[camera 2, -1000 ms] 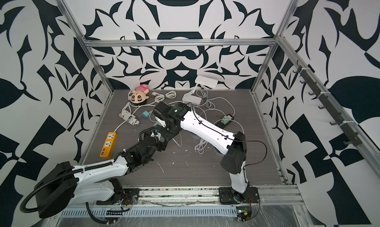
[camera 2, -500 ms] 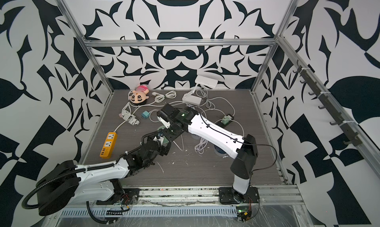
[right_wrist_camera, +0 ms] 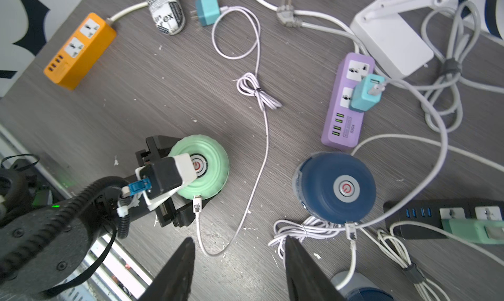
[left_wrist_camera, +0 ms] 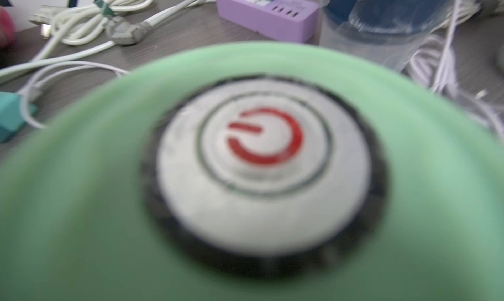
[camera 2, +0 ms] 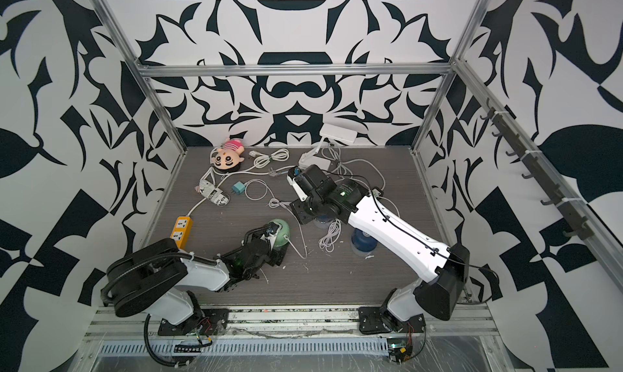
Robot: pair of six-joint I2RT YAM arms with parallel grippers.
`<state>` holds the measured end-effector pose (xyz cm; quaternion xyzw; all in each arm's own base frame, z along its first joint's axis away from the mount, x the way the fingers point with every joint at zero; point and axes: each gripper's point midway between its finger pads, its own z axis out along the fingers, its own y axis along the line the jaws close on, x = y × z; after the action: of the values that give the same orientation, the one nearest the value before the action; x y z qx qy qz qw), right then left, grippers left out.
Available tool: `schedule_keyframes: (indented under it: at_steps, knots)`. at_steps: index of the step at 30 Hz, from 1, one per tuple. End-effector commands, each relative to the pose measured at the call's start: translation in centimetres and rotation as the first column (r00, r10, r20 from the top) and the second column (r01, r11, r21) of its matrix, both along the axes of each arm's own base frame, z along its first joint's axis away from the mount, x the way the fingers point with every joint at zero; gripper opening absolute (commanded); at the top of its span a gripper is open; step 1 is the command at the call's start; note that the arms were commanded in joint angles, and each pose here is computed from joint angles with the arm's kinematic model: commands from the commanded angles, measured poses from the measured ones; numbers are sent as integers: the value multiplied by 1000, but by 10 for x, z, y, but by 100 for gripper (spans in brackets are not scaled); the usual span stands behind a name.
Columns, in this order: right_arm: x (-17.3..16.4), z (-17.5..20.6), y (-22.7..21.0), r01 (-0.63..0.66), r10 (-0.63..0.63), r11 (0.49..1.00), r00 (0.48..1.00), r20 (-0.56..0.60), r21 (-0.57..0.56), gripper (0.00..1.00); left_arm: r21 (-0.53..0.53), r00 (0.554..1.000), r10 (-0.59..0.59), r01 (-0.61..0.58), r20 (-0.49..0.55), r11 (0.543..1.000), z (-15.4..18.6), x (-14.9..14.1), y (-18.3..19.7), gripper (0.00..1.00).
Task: Charge the cordless meat grinders
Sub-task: Place the cordless meat grinder at the center of the board.
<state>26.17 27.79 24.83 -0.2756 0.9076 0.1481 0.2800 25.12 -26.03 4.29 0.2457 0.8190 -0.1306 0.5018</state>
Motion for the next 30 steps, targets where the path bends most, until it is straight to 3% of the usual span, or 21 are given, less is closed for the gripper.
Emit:
schedule_keyframes:
  at_steps: [1,3,5,10,30]
  knots:
    - [4,9,6,11,-12,998,1000,20,56,56,-180,998,-36,43,42,983,22,5,-29,30]
    - [5,7,6,15,-16,998,1000,16,59,56,-194,998,-46,54,46,980,19,8,-36,33]
    - [7,6,5,21,-22,998,1000,15,61,56,-189,998,-48,56,48,980,14,11,-40,44]
    - [10,3,4,27,-27,997,1000,10,67,59,-184,999,-12,21,49,983,4,12,-31,100]
    - [15,-4,4,36,-37,996,999,6,79,68,-92,995,102,-99,20,991,-16,-32,19,99]
